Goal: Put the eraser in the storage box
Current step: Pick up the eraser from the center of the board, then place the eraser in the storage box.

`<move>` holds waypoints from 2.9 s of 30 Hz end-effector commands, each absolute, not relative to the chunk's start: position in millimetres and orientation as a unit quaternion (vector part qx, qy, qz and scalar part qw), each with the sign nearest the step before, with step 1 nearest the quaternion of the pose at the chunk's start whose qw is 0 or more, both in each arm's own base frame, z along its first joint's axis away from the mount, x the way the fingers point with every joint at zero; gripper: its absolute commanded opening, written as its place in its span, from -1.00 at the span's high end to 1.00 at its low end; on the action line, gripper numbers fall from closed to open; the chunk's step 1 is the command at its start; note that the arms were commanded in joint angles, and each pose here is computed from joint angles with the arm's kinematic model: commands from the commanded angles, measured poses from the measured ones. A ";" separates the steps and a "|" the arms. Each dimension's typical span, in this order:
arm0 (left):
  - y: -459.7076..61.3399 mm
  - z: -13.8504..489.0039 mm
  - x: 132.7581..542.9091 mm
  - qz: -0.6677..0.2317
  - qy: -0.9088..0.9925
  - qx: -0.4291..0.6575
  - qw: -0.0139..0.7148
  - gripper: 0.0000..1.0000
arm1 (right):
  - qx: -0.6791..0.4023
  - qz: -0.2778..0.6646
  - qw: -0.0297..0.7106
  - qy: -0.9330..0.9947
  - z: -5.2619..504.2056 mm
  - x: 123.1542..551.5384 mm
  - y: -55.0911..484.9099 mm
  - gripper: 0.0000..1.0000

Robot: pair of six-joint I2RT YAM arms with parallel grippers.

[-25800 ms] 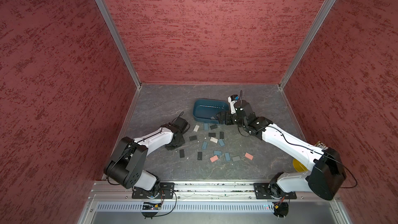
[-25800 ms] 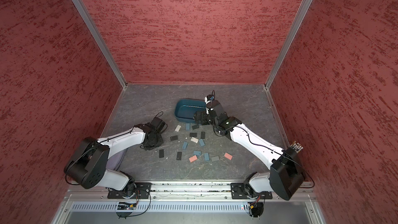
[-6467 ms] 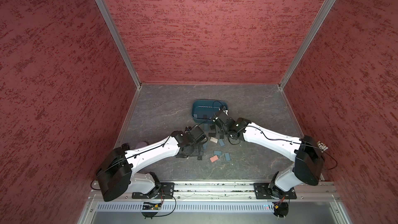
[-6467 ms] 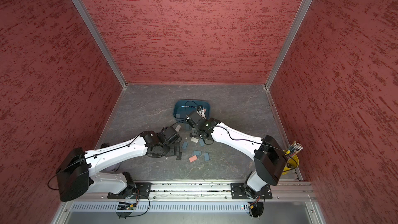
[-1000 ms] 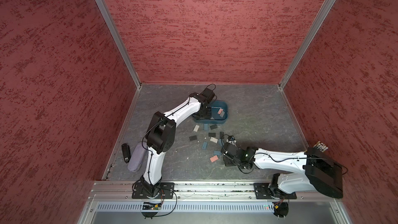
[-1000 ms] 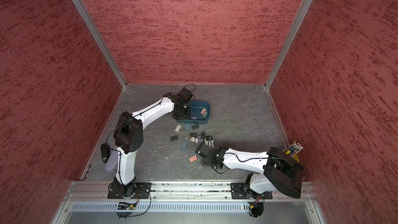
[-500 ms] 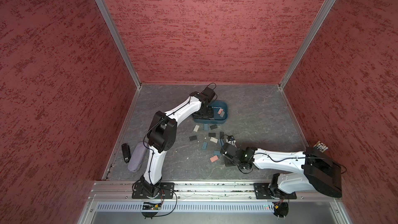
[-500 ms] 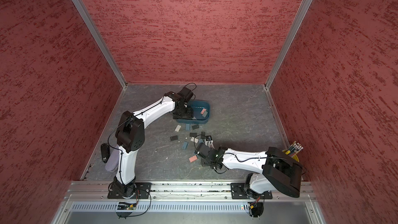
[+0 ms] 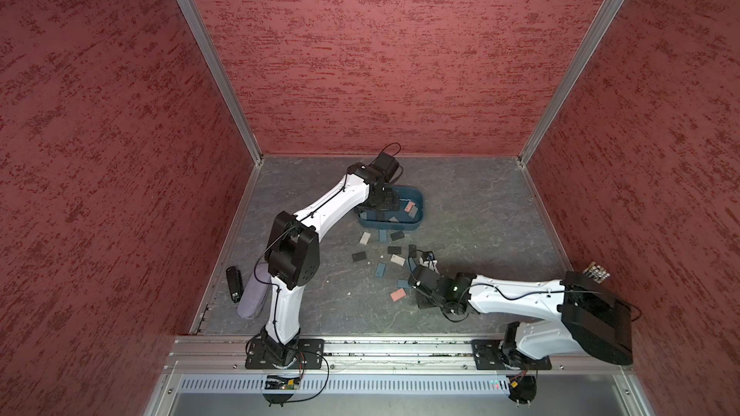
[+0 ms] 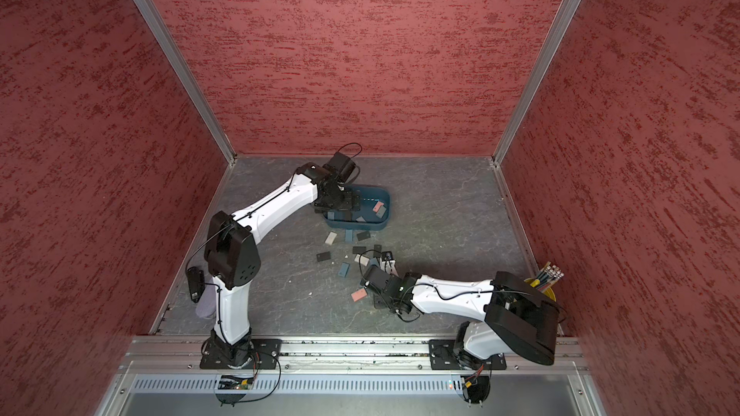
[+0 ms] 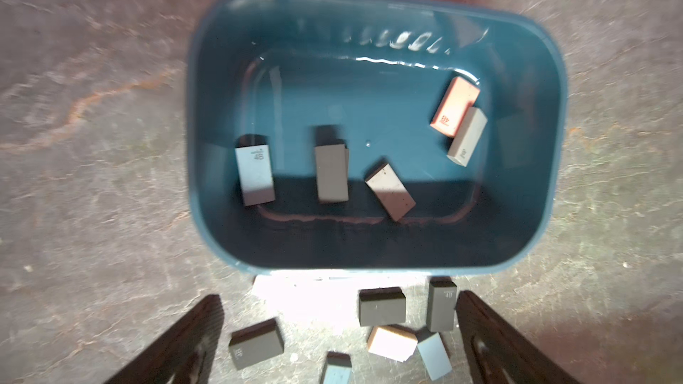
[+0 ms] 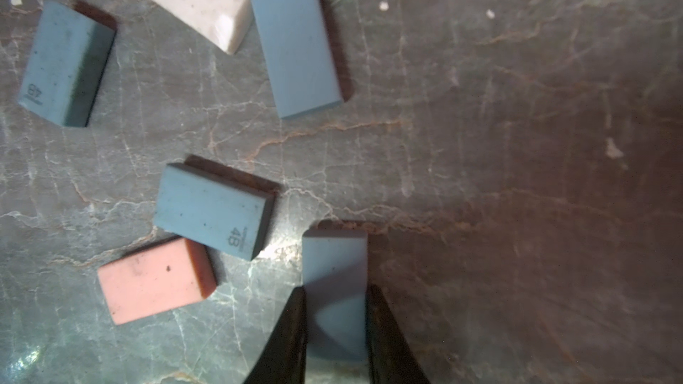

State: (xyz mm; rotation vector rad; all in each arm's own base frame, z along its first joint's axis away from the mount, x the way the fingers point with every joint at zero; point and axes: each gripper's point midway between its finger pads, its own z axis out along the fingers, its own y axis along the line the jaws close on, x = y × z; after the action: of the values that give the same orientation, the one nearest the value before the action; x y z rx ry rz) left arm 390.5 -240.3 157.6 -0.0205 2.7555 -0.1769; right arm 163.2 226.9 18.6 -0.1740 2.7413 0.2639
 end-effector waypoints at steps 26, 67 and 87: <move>-180.8 94.7 276.0 -0.052 0.984 -0.071 0.155 -0.99 | -0.080 0.064 0.295 0.950 101.1 222.4 250.1 0.66; -185.5 22.3 271.2 -0.005 0.986 -0.121 0.110 -0.95 | -0.073 0.088 0.315 0.942 116.9 400.1 279.1 0.66; -181.2 20.3 285.1 0.004 0.983 -0.137 0.118 -0.67 | -0.070 0.105 0.315 0.941 124.1 392.7 274.9 -0.20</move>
State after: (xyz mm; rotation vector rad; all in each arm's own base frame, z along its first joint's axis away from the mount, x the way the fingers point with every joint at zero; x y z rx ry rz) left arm 277.1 -177.7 17.4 -0.3841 2.9020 0.0293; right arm 390.1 274.7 100.4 -0.2050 2.5359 0.2253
